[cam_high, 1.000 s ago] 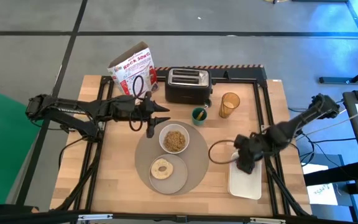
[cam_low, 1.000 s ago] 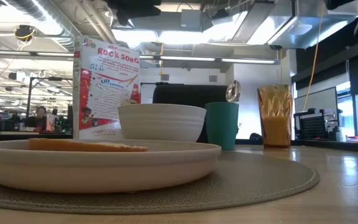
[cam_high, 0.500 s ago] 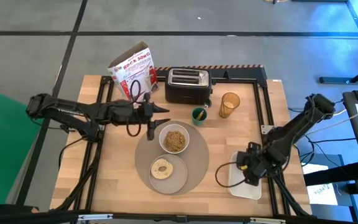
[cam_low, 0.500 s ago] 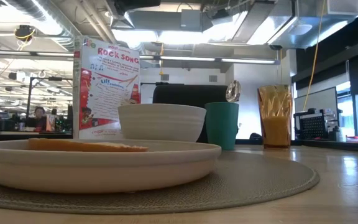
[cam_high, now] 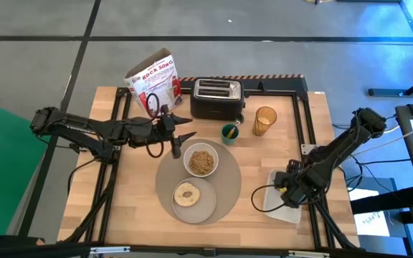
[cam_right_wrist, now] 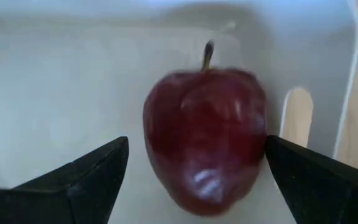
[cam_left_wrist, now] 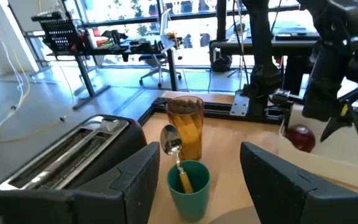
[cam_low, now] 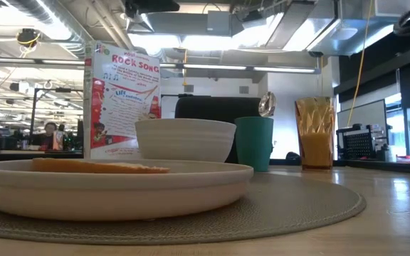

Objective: Arrange a breakfast setting
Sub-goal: Put the apple from the white bin on the brown plate to the right of the toasted bread

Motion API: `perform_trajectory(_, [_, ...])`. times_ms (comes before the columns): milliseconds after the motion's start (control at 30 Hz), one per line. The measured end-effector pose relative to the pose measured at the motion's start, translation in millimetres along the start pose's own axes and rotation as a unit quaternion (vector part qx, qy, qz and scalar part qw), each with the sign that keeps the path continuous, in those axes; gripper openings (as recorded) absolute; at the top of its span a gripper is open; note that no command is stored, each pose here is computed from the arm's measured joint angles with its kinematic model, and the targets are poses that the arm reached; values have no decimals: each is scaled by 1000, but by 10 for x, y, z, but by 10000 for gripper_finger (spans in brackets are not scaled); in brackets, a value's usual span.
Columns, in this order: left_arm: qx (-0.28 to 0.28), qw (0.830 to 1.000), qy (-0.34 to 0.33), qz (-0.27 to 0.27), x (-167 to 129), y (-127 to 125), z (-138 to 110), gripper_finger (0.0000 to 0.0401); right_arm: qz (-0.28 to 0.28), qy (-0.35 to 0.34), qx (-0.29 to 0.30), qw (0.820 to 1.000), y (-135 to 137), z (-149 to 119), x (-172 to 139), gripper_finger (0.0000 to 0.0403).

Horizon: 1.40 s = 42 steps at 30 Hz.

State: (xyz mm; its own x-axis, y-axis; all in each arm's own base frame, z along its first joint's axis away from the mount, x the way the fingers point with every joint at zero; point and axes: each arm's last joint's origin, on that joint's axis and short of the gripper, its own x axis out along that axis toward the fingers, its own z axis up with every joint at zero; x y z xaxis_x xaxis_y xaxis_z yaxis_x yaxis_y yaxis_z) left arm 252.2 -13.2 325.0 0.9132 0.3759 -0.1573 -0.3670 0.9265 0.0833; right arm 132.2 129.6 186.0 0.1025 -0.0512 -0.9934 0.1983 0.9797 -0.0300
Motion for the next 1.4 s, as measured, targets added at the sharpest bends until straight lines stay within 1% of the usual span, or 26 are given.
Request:
perform_trajectory(100, [-18,1000,0,-3,-7,-14,0,217,1,-14,-6,1000,9,13,2,369])
perform_trajectory(233, [-21,1000,-1,-8,-24,-50,0,217,4,-15,-16,1000,18,21,-10,368])
perform_trajectory(433, [-22,1000,-1,-3,-37,-68,-1,216,6,-55,-66,996,70,74,8,352])
perform_trajectory(533, [-22,1000,-1,-3,-37,-69,-2,216,-1,-49,-81,996,109,91,65,347])
perform_trajectory(700, [-21,1000,1,-5,-37,-70,-5,216,-19,-29,-79,996,134,93,150,344])
perform_trajectory(867, [-21,1000,1,-9,-37,-72,-5,216,-6,0,-77,997,143,77,161,344])
perform_trajectory(1100, [-21,1000,1,-10,-37,-73,-6,216,-24,-5,-81,996,119,70,165,344])
perform_trajectory(1200, [-21,1000,1,-10,-39,-75,-5,216,-22,13,-79,997,86,31,229,344])
perform_trajectory(1267, [-20,1000,1,-12,-43,-84,-6,216,-22,21,-67,997,66,7,272,344])
perform_trajectory(1333, [-20,1000,1,-15,-48,-95,-7,216,-24,27,-56,998,46,-12,302,339])
perform_trajectory(1400, [-19,1000,1,-18,-56,-110,-7,216,-23,27,-54,998,46,-13,306,326])
